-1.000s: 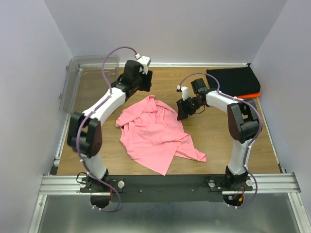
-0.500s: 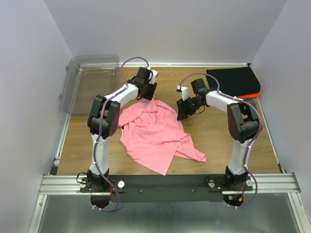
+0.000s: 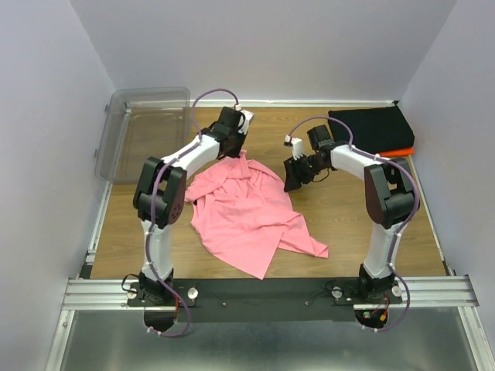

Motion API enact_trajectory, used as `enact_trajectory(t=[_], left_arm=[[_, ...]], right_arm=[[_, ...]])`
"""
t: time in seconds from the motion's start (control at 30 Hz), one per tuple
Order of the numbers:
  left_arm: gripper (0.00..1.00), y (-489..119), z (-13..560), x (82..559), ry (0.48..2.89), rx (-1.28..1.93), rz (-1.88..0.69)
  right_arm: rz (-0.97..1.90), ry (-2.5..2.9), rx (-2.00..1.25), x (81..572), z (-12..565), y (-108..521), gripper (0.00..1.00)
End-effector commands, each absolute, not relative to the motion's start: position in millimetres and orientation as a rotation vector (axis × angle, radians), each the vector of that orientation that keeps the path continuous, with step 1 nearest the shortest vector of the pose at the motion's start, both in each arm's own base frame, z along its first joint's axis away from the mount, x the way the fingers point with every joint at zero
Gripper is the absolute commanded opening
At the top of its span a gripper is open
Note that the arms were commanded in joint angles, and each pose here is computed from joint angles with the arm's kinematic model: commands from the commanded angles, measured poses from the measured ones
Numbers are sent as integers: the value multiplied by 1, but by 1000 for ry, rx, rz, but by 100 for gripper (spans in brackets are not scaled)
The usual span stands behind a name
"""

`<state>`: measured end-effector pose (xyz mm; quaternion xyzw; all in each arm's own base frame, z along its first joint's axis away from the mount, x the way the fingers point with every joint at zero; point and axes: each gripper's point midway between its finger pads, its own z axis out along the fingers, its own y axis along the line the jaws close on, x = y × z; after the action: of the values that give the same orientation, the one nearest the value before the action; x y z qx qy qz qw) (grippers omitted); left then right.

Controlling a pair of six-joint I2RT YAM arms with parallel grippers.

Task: Fold and stack the t-shirts
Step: Flatten the tshirt out

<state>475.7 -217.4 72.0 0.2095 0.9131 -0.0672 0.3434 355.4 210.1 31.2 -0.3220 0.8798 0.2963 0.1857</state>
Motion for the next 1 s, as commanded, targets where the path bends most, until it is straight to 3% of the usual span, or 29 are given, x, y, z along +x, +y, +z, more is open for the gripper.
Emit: enact_trajectory(t=[0.0, 0.27, 0.37, 0.4, 0.43, 0.5, 0.6, 0.73, 0.83, 0.87, 0.97], left_arm=[[0, -222, 148, 476, 2191, 472, -238], [0, -221, 185, 453, 2113, 458, -327], [0, -219, 190, 446, 2103, 453, -328], [0, -217, 190, 444, 2105, 451, -327], [0, -216, 197, 442, 2090, 445, -331], [0, -213, 201, 440, 2080, 433, -329], [0, -208, 224, 433, 2026, 410, -334], [0, -197, 295, 410, 1843, 363, -366], [0, -181, 378, 376, 1628, 307, -411], [0, -172, 419, 355, 1515, 274, -444], [0, -159, 491, 305, 1291, 242, -537]], right_arm=[[996, 2500, -869, 342, 25, 220, 59], [1124, 2541, -855, 328, 11, 233, 56], [1102, 2559, -852, 329, 7, 234, 44], [1092, 2560, -849, 331, 7, 233, 36], [1063, 2568, -845, 333, 6, 231, 19], [1007, 2566, -848, 338, 8, 227, 1], [862, 2516, -864, 353, 26, 217, 1], [620, 2265, -902, 381, 119, 203, 1], [447, 2026, -872, 395, 223, 191, 0], [395, 1910, -869, 393, 276, 186, 1], [348, 1807, -853, 381, 341, 178, 1]])
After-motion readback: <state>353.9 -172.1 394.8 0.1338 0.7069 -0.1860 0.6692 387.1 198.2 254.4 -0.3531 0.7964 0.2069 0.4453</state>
